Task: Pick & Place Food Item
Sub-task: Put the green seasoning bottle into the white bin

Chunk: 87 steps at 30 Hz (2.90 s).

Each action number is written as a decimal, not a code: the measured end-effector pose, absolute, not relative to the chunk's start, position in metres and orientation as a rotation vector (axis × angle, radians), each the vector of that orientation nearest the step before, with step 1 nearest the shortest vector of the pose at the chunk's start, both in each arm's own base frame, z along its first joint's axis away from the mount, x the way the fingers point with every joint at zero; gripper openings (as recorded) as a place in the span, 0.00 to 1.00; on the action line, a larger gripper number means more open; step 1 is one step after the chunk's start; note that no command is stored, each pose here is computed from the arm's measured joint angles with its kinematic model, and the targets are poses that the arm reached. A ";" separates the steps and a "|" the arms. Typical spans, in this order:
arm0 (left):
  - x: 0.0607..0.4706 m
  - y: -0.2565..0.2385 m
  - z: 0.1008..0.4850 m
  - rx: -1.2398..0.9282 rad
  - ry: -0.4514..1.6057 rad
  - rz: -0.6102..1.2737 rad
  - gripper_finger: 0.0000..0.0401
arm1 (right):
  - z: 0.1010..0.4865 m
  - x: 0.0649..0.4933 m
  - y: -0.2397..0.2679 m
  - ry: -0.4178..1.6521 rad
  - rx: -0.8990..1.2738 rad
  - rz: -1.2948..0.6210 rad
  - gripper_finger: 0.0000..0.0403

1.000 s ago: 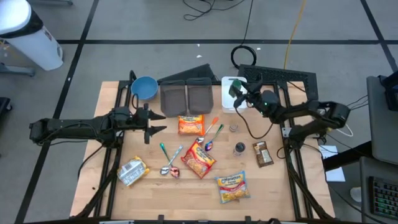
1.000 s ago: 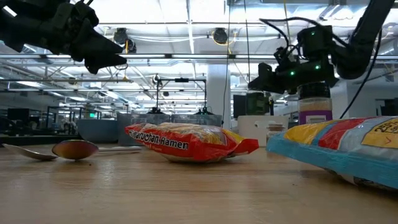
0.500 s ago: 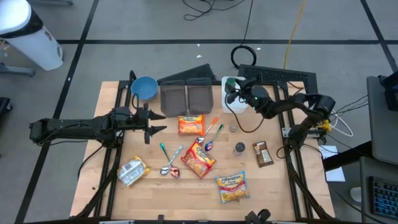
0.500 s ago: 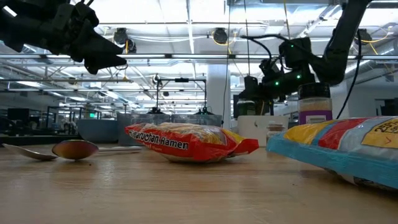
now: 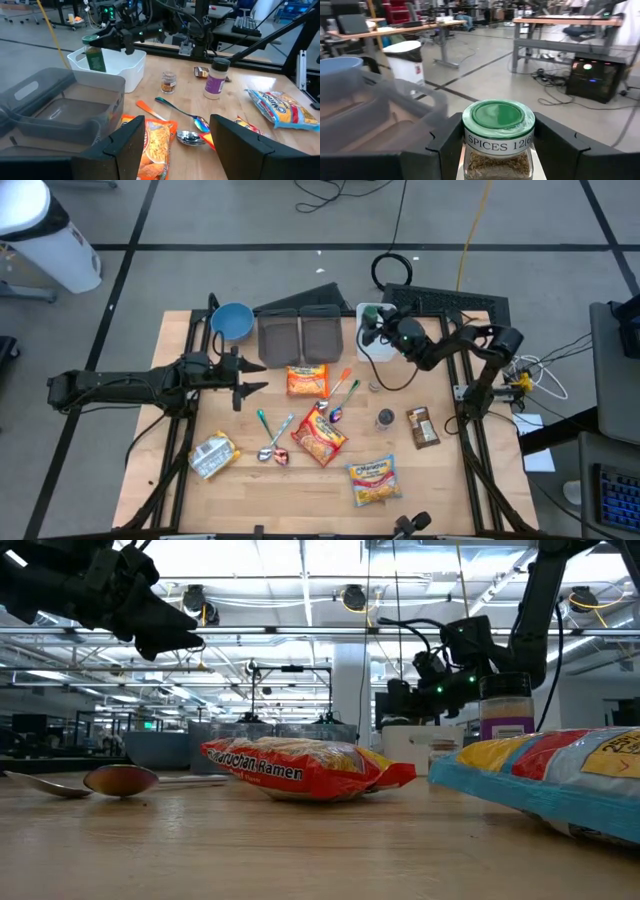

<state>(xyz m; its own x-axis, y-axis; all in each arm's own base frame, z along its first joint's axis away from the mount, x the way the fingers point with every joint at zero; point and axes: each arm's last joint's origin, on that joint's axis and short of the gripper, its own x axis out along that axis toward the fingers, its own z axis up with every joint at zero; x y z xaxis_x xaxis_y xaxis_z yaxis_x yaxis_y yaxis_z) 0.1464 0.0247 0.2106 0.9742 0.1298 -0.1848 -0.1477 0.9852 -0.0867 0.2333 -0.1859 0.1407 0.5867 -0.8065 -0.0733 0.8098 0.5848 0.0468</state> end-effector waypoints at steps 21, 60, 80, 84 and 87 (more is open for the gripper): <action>0.146 0.026 0.211 -0.077 0.179 0.183 0.57 | 0.142 0.234 -0.188 -0.007 0.123 -1.041 0.49; 0.146 0.026 0.209 -0.091 0.191 0.185 0.57 | 0.124 0.261 -0.195 0.040 0.088 -1.127 0.49; 0.146 0.026 0.209 -0.093 0.192 0.185 0.57 | 0.122 0.258 -0.200 0.028 0.127 -1.143 0.49; 0.146 0.026 0.209 -0.093 0.191 0.185 0.57 | 0.122 0.258 -0.200 0.028 0.128 -1.143 0.50; 0.146 0.026 0.209 -0.093 0.192 0.185 0.57 | 0.122 0.258 -0.200 0.030 0.128 -1.131 0.50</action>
